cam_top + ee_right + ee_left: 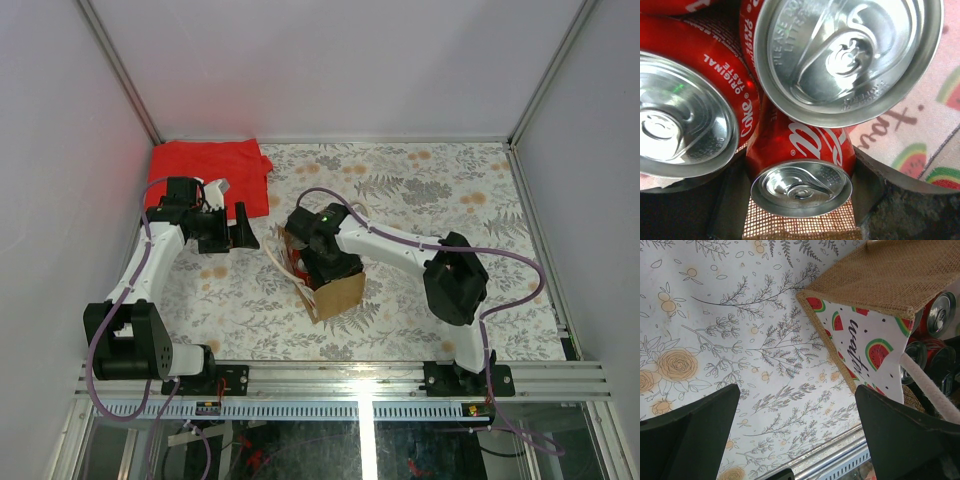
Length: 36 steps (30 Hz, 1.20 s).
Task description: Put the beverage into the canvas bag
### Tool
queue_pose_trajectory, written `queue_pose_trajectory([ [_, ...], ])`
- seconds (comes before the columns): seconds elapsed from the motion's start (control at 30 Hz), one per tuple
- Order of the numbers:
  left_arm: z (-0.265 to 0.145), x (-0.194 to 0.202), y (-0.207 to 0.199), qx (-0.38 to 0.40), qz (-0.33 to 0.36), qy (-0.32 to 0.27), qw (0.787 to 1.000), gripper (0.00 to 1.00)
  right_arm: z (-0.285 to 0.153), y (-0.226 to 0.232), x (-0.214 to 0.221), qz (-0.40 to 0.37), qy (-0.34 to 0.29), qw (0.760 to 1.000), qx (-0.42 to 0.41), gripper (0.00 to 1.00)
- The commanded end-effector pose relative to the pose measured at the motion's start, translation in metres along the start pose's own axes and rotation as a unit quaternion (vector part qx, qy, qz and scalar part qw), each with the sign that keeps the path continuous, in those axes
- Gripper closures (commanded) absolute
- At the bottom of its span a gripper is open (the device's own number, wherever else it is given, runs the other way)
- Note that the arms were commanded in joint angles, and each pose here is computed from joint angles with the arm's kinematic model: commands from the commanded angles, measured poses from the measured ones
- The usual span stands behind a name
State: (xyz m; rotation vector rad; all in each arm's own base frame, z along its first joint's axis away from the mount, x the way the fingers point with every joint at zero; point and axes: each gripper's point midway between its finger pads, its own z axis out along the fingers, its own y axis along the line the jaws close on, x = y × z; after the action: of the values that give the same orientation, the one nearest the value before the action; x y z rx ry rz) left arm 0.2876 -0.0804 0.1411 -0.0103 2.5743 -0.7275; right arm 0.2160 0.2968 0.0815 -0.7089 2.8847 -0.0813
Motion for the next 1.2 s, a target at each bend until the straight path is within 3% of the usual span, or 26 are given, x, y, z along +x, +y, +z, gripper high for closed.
queue_pose_trajectory([
  [0.0, -0.003, -0.005, -0.005, 0.010, 0.015, -0.011, 1.000, 0.00, -0.017, -0.007, -0.008, 0.017, -0.037, 0.999, 0.013, 0.38],
  [0.2, -0.002, -0.006, -0.005, 0.011, 0.015, -0.010, 1.000, 0.00, -0.033, -0.012, -0.014, 0.020, -0.053, 0.998, 0.018, 0.23],
  [0.23, -0.002, -0.006, -0.005, 0.011, 0.014, -0.011, 1.000, 0.00, -0.036, -0.012, -0.015, 0.020, -0.055, 0.998, 0.017, 0.16],
  [0.27, -0.002, -0.006, -0.005, 0.011, 0.013, -0.010, 1.000, 0.00, -0.038, -0.012, -0.015, 0.020, -0.056, 0.998, 0.016, 0.02],
  [0.3, -0.002, -0.006, -0.005, 0.012, 0.014, -0.010, 1.000, 0.00, -0.041, -0.013, -0.015, 0.019, -0.056, 0.998, 0.016, 0.00],
  [0.63, -0.001, -0.006, -0.005, 0.011, 0.013, -0.009, 1.000, 0.00, -0.079, -0.009, -0.028, 0.028, -0.093, 0.995, -0.012, 0.01],
  [0.93, -0.001, -0.008, -0.005, 0.011, 0.013, -0.009, 1.000, 0.00, -0.170, -0.010, -0.080, 0.044, -0.235, 0.969, -0.056, 0.01],
  [1.17, -0.006, -0.015, -0.008, 0.009, 0.020, -0.020, 1.000, 0.00, -0.234, -0.062, -0.115, 0.092, -0.327, 0.940, -0.021, 0.01],
])
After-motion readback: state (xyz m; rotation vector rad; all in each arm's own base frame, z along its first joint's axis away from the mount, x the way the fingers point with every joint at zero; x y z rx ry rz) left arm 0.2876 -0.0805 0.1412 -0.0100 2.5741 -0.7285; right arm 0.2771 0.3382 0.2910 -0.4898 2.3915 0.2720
